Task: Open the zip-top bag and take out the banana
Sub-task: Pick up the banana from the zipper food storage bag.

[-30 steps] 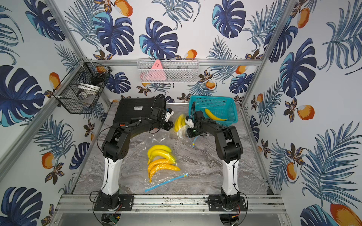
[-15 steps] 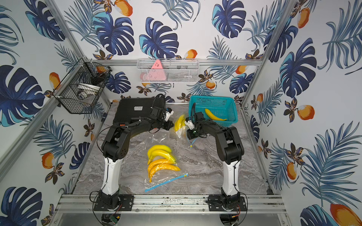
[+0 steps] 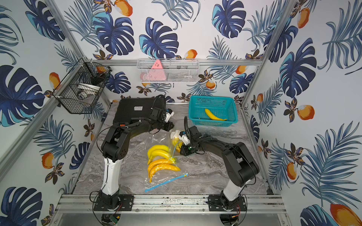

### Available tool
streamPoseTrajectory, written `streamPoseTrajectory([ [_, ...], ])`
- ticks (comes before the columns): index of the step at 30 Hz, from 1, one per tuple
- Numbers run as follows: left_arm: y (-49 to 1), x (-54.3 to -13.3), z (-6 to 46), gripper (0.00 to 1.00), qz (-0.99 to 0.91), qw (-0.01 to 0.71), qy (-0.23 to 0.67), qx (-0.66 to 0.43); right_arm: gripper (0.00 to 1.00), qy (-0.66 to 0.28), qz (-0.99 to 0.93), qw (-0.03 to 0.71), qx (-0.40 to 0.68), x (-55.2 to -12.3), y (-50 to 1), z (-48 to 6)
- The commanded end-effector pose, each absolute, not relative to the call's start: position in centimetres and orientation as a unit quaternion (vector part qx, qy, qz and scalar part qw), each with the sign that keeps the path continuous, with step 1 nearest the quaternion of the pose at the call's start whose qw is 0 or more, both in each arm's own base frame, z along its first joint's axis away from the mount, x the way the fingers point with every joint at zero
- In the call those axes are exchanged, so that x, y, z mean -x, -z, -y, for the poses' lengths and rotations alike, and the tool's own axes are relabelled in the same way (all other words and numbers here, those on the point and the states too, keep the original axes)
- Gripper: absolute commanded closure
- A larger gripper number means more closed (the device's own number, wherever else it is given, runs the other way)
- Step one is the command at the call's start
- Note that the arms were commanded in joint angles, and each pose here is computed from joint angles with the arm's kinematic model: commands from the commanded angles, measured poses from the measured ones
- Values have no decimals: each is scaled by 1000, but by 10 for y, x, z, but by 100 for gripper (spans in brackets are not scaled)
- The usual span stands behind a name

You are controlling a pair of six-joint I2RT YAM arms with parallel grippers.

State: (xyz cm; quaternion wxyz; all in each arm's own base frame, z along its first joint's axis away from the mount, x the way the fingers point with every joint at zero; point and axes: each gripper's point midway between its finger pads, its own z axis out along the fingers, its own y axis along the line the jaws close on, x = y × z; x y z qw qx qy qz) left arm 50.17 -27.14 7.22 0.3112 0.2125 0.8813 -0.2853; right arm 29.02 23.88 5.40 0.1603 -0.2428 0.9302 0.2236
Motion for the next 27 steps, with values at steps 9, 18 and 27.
streamPoseTrajectory([
  [9, -76, -501, 279, 100, -875, 318, 291, -221, 58, -143, -944, 232, 188, -339, -63, -221],
  [18, -74, -502, 279, 100, -875, 316, 293, -219, 61, -167, -941, 211, 205, -324, -47, -224],
  [27, -73, -501, 278, 100, -877, 316, 289, -218, 55, -206, -928, 250, 184, -322, -65, -233],
])
